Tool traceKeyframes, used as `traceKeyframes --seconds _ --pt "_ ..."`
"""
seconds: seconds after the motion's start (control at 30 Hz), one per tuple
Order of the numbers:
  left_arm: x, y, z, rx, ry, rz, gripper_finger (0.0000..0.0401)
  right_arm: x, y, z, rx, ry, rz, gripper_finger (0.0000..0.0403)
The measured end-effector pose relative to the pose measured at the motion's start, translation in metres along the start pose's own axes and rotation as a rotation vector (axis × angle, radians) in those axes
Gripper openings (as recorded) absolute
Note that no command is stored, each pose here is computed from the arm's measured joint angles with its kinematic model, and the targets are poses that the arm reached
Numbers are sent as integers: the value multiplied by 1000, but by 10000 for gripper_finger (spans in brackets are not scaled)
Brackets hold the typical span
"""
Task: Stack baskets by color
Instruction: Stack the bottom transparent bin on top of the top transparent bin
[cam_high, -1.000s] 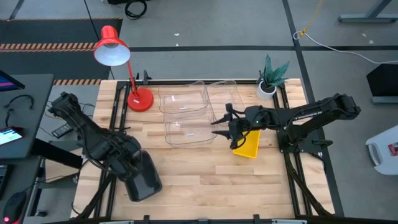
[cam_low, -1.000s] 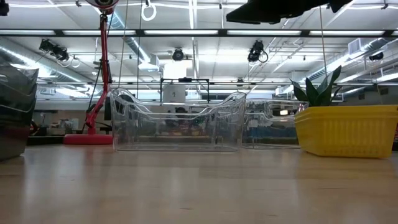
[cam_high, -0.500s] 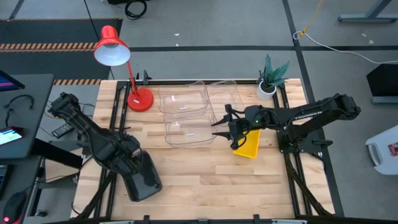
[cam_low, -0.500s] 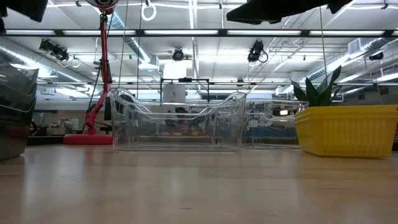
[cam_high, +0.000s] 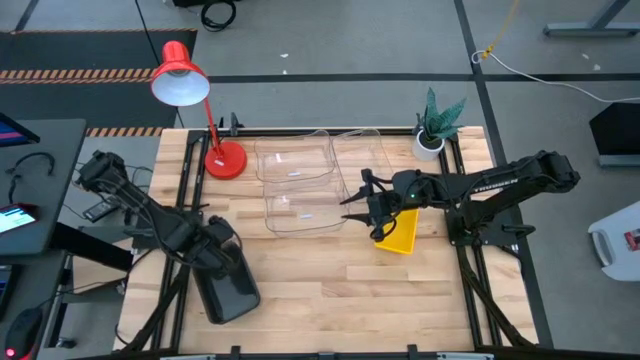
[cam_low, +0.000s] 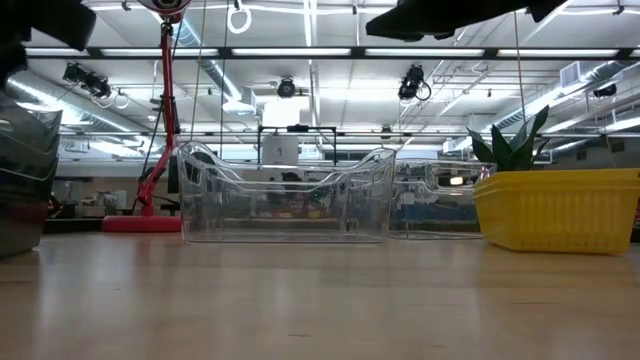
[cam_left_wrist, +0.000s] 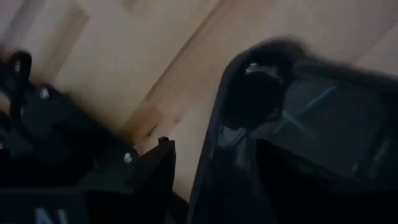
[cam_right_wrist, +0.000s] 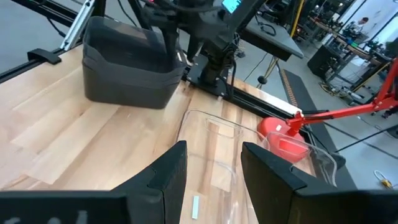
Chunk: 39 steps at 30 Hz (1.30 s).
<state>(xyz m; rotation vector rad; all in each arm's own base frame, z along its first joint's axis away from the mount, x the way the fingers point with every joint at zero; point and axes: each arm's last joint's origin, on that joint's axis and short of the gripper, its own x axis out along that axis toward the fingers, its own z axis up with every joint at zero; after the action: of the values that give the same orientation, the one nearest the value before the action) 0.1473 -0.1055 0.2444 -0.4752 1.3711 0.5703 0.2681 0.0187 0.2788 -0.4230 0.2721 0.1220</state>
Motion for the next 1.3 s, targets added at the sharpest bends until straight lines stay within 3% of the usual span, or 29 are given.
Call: traceKeyframes --seconds 0.2,0.43,0.67,0.83,1.03,1.3 --pt "-10 -2 18 65 -171 -1 233 0 -4 -6 47 49 -18 158" --pt "-16 -14 48 131 -591 6 223 -1 -5 -17 128 147 -7 158" --pt "-21 -19 88 42 -772 -50 209 0 -5 -24 202 210 0 158" --pt "-10 -16 117 24 -674 -141 206 8 -6 -33 201 256 1 158" --pt "14 -11 140 128 -499 -197 212 19 -5 -45 205 314 7 158" --pt "39 -15 167 230 -449 -264 213 16 -8 -45 138 341 -87 158"
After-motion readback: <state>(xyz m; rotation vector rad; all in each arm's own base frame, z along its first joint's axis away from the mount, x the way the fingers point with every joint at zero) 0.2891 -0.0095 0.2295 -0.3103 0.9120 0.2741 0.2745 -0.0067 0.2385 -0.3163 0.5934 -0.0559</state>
